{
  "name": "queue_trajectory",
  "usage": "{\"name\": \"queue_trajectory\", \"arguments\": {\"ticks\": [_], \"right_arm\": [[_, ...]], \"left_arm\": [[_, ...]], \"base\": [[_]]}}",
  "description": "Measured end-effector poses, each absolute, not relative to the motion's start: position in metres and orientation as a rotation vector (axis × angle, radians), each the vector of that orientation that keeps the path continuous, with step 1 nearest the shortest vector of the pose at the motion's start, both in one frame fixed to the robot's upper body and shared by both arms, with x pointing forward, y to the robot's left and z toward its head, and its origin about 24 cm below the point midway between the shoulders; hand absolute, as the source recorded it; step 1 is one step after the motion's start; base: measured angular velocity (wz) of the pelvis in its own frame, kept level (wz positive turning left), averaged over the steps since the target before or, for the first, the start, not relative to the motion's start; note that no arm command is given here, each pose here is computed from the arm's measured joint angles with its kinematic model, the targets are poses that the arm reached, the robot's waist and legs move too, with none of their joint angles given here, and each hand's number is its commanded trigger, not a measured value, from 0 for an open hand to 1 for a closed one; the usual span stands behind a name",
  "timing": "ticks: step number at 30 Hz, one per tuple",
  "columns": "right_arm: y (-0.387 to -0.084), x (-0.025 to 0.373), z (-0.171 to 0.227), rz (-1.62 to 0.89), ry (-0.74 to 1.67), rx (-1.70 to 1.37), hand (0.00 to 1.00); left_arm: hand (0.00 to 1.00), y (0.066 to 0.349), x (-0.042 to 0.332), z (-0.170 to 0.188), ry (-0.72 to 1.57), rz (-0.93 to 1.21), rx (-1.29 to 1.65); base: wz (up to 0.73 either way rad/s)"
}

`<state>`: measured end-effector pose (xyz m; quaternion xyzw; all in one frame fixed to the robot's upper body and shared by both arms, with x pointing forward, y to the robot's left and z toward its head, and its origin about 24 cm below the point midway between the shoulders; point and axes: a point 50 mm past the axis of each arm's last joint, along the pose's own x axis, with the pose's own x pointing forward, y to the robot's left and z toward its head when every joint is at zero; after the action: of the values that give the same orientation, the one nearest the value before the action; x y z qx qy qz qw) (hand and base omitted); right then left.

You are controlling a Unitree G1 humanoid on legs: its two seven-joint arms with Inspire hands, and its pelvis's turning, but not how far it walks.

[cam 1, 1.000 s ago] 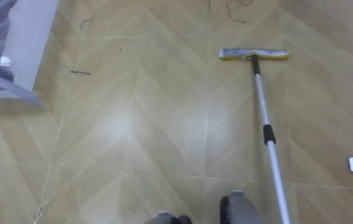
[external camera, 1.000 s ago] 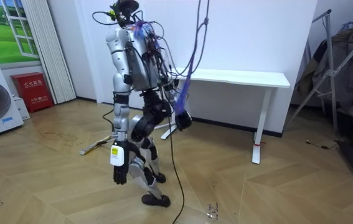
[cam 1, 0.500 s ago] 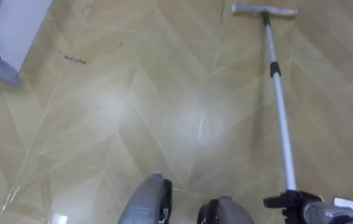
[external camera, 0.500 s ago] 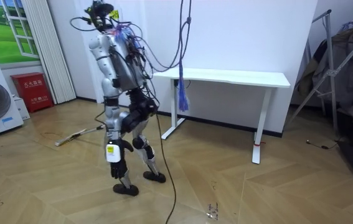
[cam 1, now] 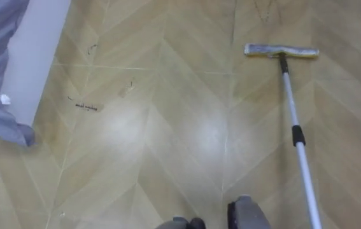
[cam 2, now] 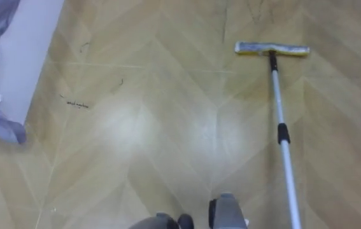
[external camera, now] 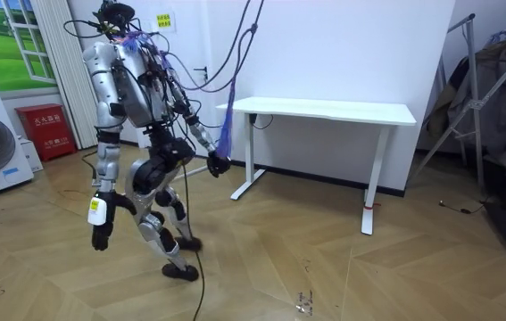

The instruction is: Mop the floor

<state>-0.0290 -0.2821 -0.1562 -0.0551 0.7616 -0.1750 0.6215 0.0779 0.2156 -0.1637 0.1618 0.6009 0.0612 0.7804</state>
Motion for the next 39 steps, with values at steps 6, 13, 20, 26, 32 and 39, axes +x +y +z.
{"name": "queue_trajectory", "arguments": {"ticks": [6, 13, 20, 26, 32, 39], "right_arm": [[-0.299, 0.061, -0.145, -0.444, 1.6, -0.203, 1.0], [-0.299, 0.185, -0.108, -0.411, 1.224, -0.156, 1.0], [-0.318, 0.053, -0.139, -0.418, 1.551, -0.208, 1.0], [-0.299, -0.021, -0.15, -0.416, 1.731, -0.172, 1.0], [-0.288, -0.016, -0.155, -0.388, 1.724, -0.174, 1.0], [-0.306, 0.119, -0.13, -0.393, 1.454, -0.309, 1.0]], "left_arm": [[0.0, 0.219, 0.061, -0.167, 1.392, 0.147, 0.363], [0.0, 0.23, 0.069, -0.162, 1.353, 0.198, 0.34], [0.0, 0.226, 0.082, -0.161, 1.322, 0.138, 0.344], [0.0, 0.215, 0.1, -0.158, 1.23, 0.125, 0.318], [0.0, 0.215, 0.089, -0.161, 1.277, 0.162, 0.297], [0.0, 0.22, 0.081, -0.162, 1.315, 0.2, 0.33]], "base": [[0.11], [-0.11], [0.14], [-0.09], [-0.03], [-0.01]]}}
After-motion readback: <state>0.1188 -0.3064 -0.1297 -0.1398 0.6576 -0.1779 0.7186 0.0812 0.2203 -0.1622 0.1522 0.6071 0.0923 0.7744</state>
